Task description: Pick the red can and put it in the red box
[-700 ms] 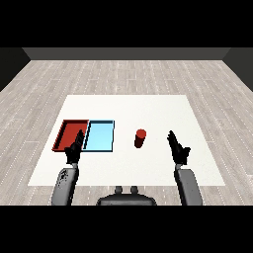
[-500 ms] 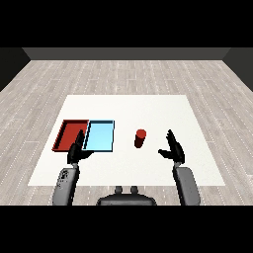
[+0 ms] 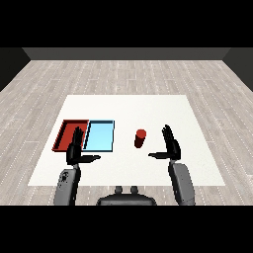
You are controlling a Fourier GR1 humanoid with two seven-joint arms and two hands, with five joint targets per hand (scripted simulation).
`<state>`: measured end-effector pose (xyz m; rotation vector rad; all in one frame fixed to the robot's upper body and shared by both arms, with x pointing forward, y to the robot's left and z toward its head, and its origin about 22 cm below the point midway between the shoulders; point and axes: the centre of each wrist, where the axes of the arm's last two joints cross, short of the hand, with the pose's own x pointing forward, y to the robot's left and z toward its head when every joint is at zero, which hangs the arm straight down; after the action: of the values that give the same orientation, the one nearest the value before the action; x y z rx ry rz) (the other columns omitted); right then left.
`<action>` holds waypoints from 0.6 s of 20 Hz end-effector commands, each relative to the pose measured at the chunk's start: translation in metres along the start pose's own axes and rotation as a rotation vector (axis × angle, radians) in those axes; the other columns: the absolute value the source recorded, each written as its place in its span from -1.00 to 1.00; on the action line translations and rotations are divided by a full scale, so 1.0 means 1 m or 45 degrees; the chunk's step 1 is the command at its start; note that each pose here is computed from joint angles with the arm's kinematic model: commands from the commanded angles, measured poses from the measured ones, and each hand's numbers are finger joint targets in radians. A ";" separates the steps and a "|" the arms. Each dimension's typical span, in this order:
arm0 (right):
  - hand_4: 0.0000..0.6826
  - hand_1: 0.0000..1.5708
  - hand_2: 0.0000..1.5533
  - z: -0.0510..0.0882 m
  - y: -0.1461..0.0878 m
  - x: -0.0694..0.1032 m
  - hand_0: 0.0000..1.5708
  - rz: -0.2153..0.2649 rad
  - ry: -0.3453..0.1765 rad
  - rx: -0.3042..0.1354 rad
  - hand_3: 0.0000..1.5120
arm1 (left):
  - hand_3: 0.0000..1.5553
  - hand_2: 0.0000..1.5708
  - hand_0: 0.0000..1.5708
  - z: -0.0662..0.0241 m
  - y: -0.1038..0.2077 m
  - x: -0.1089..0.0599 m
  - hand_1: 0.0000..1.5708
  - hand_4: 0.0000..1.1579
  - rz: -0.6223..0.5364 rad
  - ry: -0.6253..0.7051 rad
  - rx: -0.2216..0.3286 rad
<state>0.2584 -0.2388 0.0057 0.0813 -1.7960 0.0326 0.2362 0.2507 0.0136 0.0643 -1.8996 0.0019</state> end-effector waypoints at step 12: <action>-1.00 -1.00 -1.00 0.011 -0.004 -0.003 -1.00 -0.031 -0.070 -0.008 -1.00 | -1.00 -1.00 -1.00 0.0035 0.003 -0.022 -1.00 -1.00 0.028 -0.091 0.015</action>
<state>0.2564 -0.2421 -0.0003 0.0968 -1.8408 0.0197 0.2406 0.2568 0.0003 0.0458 -1.9616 0.0163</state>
